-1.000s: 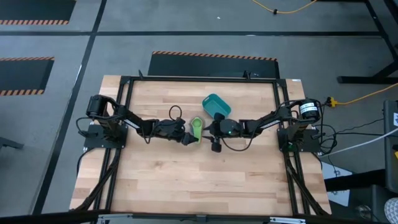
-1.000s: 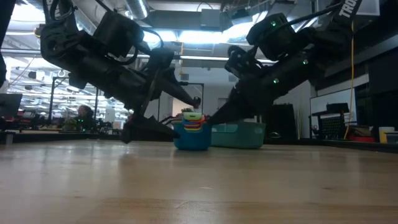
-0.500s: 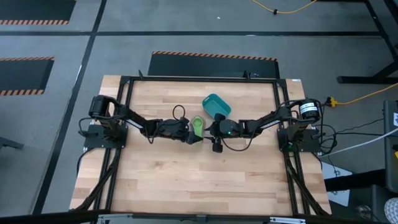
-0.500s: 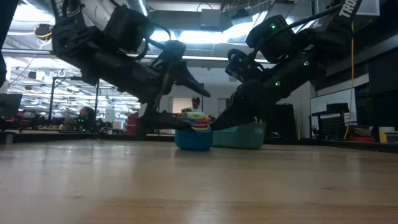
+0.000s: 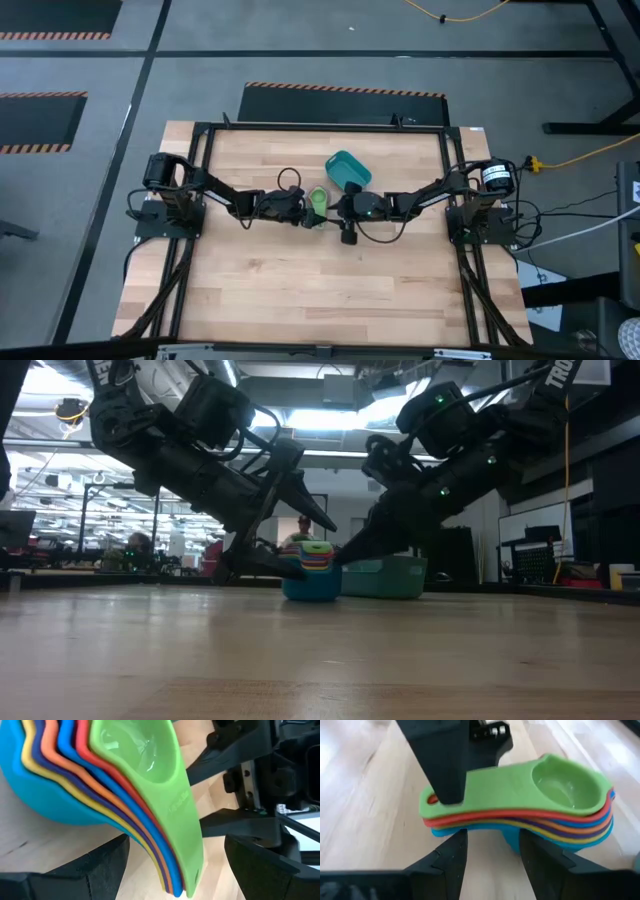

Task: Nest measuring cups in basket
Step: Put the nested measuring cups into the green bin

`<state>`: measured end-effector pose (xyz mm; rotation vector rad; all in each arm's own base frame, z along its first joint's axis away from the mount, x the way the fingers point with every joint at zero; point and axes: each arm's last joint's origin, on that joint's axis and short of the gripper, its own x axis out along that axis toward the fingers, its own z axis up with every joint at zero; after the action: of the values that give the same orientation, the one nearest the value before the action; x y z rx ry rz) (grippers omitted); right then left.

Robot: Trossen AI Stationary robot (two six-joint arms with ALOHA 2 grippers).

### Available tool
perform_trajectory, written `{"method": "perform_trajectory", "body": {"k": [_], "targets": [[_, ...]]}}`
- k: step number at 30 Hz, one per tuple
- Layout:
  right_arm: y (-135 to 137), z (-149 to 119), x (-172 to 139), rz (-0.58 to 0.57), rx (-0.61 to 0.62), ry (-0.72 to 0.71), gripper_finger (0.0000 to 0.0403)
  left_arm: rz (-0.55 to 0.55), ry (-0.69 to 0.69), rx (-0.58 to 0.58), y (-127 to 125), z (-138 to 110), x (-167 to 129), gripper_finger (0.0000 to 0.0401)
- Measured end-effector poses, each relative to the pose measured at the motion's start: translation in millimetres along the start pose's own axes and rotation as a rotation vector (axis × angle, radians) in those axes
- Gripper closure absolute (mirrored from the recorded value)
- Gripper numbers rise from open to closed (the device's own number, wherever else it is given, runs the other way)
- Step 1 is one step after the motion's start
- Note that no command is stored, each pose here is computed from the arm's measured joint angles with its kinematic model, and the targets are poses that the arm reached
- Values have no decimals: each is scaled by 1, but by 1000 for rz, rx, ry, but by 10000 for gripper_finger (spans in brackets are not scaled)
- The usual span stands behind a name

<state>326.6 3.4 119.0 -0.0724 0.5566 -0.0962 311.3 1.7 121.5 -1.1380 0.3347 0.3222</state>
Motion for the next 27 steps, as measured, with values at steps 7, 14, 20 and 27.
{"method": "perform_trajectory", "body": {"k": [7,14,20,27], "targets": [[1,4,0,32,2,-45,221,10,-23,7,1,1,0,81],[1,3,0,34,-1,-35,221,25,-56,31,1,2,0,81],[1,-1,0,36,-28,8,221,20,-46,31,1,2,0,81],[0,-2,0,-4,-27,23,221,20,-46,26,1,2,0,81]]}}
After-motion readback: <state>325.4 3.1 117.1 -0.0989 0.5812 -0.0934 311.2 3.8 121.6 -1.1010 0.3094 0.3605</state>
